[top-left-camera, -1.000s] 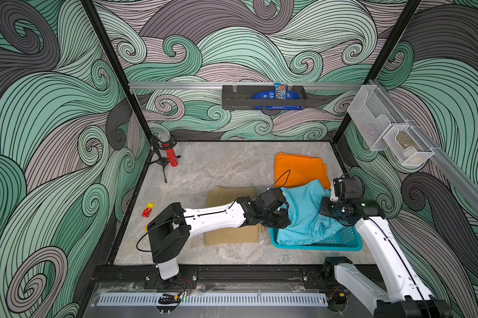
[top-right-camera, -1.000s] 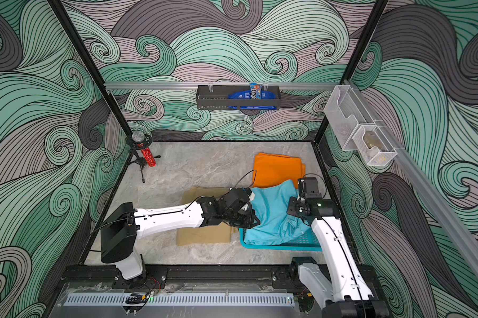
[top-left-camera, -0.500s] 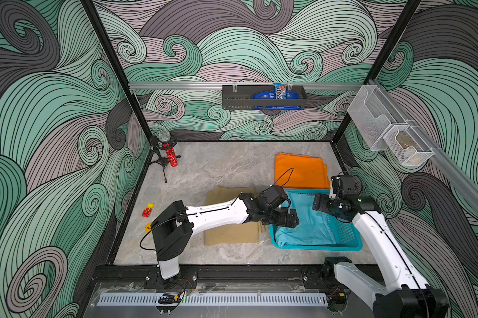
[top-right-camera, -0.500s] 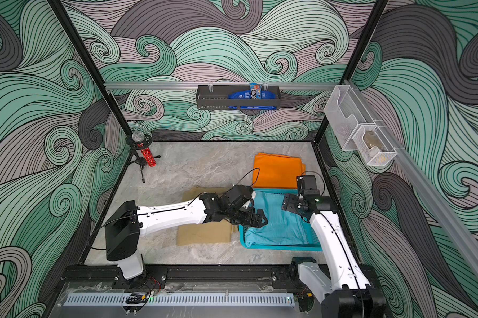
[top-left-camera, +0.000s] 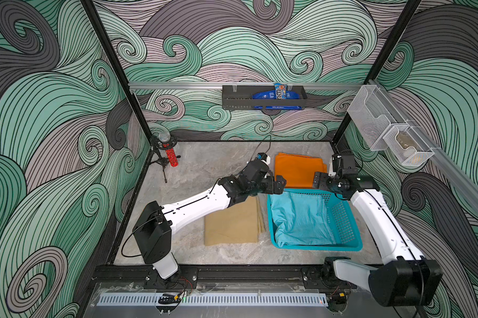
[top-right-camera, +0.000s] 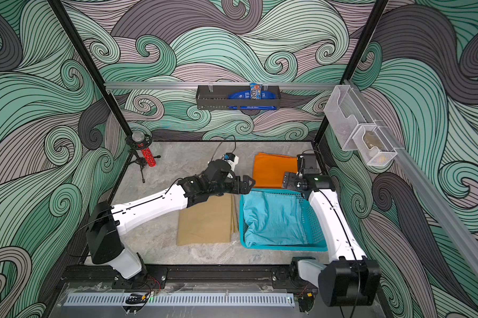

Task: Put the folded long pants in the basket
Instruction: Place the long pant in the basket, then move the long pant to the center of the board.

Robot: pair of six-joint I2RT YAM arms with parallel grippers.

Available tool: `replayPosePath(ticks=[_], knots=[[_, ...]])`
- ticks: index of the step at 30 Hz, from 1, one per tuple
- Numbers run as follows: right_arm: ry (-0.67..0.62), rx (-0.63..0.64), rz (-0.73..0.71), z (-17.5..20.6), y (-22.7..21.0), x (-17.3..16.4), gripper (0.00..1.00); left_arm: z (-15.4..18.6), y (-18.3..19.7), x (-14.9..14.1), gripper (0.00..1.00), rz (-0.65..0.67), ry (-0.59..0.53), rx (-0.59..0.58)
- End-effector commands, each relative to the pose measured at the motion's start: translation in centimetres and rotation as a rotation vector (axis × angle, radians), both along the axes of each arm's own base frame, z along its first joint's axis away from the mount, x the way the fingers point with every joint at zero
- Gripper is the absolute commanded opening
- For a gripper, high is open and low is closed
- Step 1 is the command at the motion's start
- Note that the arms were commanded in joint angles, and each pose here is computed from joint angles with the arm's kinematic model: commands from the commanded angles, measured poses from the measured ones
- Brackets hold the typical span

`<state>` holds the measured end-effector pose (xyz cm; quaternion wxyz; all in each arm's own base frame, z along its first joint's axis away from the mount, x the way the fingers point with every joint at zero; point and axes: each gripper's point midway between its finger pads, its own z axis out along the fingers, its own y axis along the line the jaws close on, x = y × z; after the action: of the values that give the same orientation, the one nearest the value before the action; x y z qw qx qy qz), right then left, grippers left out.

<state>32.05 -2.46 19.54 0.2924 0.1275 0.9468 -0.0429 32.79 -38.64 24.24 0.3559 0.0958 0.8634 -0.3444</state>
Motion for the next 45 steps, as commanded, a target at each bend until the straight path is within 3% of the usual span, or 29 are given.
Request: replayPosePath(ticks=[1, 7, 14, 17, 30, 36, 45], knots=[[-0.021, -0.001, 0.050, 0.0, 0.4, 2.8, 0.93, 2.1, 0.6, 3.9, 0.98, -0.010, -0.085, -0.051], [-0.009, 0.016, 0.061, -0.8, -0.5, 7.8, 0.93, 0.6, 0.2, 8.1, 0.98, -0.013, -0.203, 0.058], [0.025, 0.075, 0.048, -3.4, -3.0, 13.2, 0.94, -2.9, -1.7, 10.9, 0.98, -0.050, -0.207, 0.084], [0.033, 0.168, 0.055, -5.5, -3.9, 14.8, 0.97, -4.5, -1.8, 11.8, 0.98, -0.065, -0.175, 0.051], [0.069, 0.307, -0.061, -12.2, -10.6, 16.3, 0.98, -9.6, 0.9, 13.8, 0.99, -0.086, -0.056, -0.041], [0.117, 0.386, -0.032, -15.4, -9.7, 16.3, 0.97, -10.8, 2.3, 14.7, 0.98, -0.093, -0.021, -0.056], [0.185, 0.387, 0.011, -18.3, -7.1, 16.7, 0.95, -11.5, 4.1, 15.2, 0.99, -0.061, 0.011, -0.098]])
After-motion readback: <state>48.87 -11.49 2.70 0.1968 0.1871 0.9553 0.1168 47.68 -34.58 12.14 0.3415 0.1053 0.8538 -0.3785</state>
